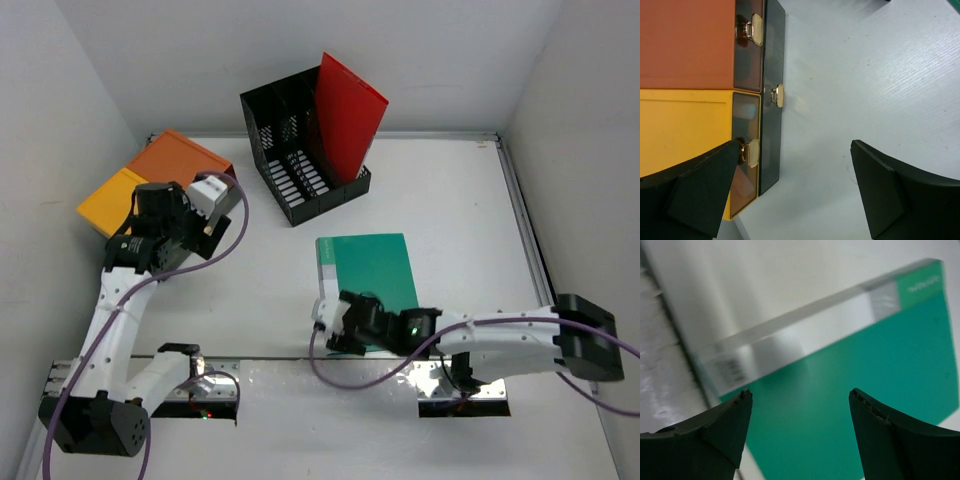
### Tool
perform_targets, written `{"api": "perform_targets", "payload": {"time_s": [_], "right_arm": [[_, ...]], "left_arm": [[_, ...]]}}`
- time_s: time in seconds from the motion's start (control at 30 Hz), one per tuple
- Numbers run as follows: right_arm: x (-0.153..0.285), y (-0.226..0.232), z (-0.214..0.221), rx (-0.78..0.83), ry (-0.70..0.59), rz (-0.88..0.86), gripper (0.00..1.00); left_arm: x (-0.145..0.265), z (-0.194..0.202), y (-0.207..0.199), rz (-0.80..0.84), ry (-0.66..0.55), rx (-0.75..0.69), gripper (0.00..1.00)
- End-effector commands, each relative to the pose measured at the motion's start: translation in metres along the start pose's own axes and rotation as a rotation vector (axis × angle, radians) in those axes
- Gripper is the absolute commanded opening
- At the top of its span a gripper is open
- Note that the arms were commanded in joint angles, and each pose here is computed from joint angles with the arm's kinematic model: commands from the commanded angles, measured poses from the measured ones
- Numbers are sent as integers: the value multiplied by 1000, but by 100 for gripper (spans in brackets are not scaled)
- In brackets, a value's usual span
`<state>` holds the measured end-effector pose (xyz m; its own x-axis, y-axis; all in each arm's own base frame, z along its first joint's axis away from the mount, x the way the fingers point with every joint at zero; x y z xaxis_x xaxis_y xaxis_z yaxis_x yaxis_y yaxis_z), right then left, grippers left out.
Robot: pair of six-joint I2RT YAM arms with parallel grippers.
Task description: Organize the desk
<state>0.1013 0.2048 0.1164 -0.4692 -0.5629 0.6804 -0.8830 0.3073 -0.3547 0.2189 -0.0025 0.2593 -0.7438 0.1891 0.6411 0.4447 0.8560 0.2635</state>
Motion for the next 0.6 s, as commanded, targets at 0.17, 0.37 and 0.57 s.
{"api": "perform_targets", "payload": {"time_s": [0.17,0.37,0.57], "right_arm": [[-3,61,4,260,25,130,76],[-3,66,10,334,14,221,72],[-11,87,18,314,-30,78,71]], "left_arm": [[10,-3,-7,15,-76,7,93],[13,-3,-10,26,-95,7,93],[12,-2,-10,26,-91,11,93]]}}
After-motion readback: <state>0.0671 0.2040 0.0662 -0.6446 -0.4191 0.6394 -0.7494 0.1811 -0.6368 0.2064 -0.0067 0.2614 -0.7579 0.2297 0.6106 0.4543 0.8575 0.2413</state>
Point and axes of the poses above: each gripper's point midway between its finger pads, its own x axis back along the fingers, its own y axis along the line the jaws close on, z = x × y, the point moved 8 cm from there along x, back along the fingers, and after that the axes turned 2 degrees about x, right-handed, at the moved point
